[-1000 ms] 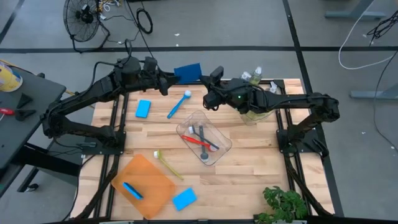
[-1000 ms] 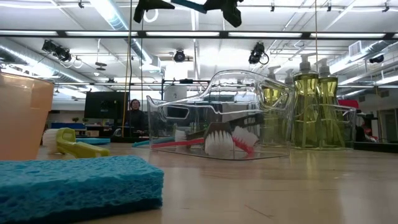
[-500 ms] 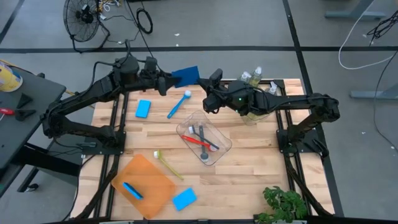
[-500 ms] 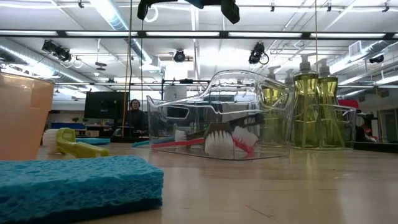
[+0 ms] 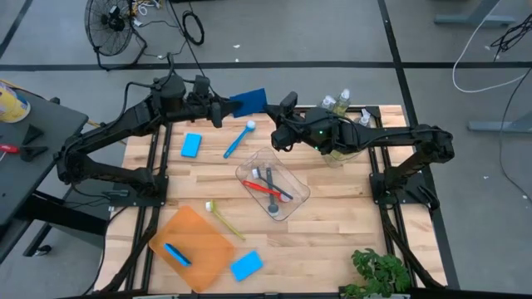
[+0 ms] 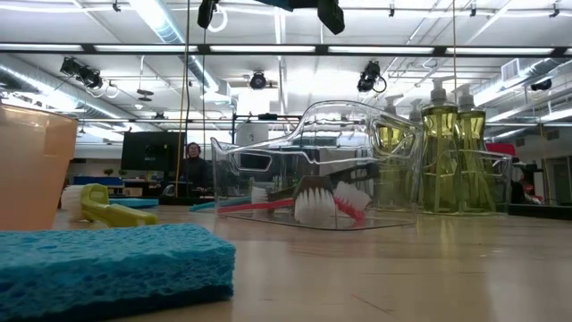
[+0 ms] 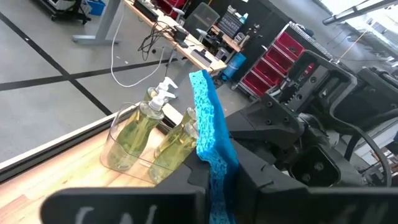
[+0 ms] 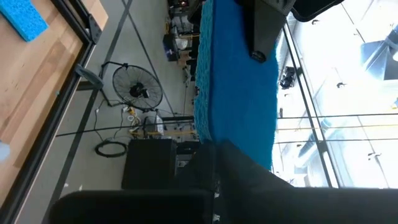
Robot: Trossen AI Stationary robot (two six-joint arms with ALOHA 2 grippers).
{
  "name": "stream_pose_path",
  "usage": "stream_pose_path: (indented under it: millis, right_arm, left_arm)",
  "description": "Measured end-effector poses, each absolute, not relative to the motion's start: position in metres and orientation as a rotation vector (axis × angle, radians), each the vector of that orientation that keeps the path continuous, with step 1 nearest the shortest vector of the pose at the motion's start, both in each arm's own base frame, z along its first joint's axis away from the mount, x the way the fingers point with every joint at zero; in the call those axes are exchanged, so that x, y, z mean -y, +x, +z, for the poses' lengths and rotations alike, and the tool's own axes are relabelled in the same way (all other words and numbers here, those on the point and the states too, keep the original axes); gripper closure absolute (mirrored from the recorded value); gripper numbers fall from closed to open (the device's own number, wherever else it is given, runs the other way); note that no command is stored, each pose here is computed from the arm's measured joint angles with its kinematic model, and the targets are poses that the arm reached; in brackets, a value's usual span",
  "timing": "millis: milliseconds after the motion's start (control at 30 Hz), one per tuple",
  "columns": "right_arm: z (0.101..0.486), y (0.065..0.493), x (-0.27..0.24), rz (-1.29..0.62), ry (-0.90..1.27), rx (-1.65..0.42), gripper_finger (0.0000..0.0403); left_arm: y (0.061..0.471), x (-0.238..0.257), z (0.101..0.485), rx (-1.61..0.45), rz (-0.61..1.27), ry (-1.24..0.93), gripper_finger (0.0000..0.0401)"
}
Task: Pick & Place Kitchen Sink Supplies
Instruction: Put the blue sponge into the transparent orange bin
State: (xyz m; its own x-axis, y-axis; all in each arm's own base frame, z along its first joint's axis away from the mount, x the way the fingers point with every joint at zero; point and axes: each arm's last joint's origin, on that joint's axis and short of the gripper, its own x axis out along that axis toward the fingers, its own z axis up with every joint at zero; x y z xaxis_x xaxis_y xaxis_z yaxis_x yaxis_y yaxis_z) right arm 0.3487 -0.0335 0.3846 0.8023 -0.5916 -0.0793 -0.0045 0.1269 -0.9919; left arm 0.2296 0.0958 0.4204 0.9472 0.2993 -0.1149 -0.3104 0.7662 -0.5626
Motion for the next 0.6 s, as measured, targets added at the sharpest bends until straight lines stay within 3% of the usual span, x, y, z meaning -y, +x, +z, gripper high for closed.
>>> stream_pose_path:
  millis: [267,600]
  right_arm:
    - [0.3865,0.3492,0.0334,-0.472,-1.34,-0.485,0.0362]
    - [0.3871,0.3501,0.0317,-0.449,-1.262,-0.423,0.0247]
  left_arm:
    - [0.2295,-0.0957,0.4208,-0.026,0.33,-0.558,0.0371]
    - [0.229,-0.0979,0.42,-0.034,0.362,-0.497,0.0383]
